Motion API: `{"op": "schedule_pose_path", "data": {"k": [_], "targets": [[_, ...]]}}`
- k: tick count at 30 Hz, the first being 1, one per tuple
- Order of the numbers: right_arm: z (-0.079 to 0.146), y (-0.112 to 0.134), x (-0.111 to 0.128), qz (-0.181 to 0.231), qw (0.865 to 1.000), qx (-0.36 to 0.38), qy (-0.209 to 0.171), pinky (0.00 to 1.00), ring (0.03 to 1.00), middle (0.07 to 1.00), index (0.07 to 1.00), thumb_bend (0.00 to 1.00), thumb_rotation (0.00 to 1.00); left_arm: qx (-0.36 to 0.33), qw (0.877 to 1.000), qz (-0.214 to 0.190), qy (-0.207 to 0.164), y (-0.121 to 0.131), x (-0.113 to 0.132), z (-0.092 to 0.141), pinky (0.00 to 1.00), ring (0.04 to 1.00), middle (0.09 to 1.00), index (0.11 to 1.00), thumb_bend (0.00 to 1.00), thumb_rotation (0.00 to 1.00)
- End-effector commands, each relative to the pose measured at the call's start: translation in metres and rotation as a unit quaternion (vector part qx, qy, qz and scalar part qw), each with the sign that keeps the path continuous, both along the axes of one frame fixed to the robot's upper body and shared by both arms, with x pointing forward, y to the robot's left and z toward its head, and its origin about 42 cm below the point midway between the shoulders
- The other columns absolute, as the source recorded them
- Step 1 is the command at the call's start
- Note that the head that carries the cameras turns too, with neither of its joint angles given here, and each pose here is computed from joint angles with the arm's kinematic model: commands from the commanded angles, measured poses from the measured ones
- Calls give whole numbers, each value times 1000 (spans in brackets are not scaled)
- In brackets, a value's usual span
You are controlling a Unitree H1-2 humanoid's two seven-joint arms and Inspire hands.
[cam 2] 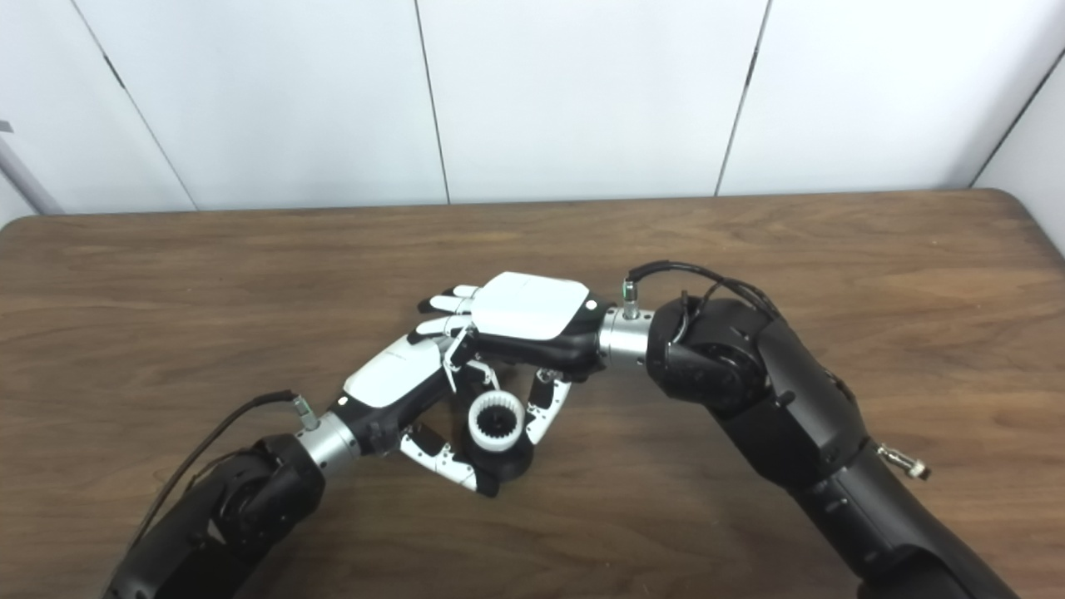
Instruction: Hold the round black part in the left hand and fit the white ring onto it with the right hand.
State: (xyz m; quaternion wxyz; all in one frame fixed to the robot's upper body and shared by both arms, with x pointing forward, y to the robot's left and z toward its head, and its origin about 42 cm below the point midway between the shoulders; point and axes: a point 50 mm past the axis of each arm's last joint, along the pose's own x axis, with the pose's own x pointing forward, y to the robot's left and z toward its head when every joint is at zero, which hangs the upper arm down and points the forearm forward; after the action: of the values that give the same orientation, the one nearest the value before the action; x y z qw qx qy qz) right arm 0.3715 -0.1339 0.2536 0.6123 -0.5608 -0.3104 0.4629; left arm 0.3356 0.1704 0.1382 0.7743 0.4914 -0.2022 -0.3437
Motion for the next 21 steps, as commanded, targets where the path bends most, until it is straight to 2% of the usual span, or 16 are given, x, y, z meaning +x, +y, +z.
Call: {"op": "schedule_pose_path", "data": {"k": [1,21], "targets": [[14,5,1,20,999,12,-22,1000,1000,917,483,525,141,39,999,-29,23,-10,-11,-12,1000,1000,858,482,525,62],[6,-3,-1,17,1000,-1,-6,1000,1000,929,489,525,147,33,999,-27,23,-12,-10,-10,1000,1000,878,482,525,62]]}}
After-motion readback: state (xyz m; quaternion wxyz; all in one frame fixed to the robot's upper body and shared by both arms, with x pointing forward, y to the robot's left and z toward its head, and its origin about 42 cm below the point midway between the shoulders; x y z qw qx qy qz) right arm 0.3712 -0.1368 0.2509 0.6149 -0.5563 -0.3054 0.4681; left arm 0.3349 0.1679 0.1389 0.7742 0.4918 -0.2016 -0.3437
